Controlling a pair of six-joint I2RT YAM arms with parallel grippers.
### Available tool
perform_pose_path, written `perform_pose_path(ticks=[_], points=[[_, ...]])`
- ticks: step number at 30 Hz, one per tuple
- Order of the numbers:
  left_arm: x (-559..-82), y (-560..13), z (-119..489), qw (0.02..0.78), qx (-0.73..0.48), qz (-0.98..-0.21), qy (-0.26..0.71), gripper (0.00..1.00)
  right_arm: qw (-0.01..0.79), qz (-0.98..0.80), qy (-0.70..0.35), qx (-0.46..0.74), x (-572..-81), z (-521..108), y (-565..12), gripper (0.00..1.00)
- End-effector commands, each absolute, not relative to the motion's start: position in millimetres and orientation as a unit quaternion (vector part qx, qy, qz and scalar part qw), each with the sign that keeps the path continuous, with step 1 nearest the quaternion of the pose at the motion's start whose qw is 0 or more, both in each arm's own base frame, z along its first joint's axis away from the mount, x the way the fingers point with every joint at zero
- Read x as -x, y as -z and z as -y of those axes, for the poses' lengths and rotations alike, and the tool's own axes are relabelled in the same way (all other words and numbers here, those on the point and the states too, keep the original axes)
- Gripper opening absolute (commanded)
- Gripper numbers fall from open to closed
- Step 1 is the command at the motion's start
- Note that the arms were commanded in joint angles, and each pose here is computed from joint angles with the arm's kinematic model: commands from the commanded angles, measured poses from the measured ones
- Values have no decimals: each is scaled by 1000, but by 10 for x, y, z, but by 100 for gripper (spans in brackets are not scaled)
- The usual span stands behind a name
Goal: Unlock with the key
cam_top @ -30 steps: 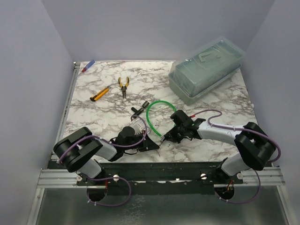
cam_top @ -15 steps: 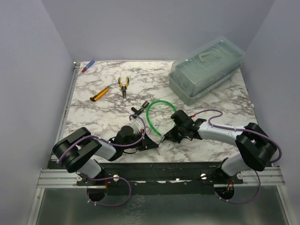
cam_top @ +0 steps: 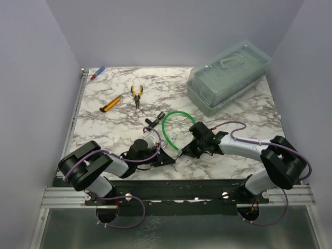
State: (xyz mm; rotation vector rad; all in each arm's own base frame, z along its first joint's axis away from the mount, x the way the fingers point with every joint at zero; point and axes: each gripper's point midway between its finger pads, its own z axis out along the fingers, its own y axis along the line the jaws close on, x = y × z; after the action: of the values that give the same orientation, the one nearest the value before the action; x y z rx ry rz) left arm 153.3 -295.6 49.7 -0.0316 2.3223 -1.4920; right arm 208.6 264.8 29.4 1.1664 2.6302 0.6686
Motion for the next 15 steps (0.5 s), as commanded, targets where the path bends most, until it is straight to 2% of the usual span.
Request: perform_pose_path(ticks=[1,15], points=[[-1552,-556,2962,200,6,-817,541,0,102,-878,-259,-390,-2141,-2736,-440,0],[-1544,-534,2898,209,15,-818,536,0,102,-876,-262,-392,-2151,-2747,-471,0]])
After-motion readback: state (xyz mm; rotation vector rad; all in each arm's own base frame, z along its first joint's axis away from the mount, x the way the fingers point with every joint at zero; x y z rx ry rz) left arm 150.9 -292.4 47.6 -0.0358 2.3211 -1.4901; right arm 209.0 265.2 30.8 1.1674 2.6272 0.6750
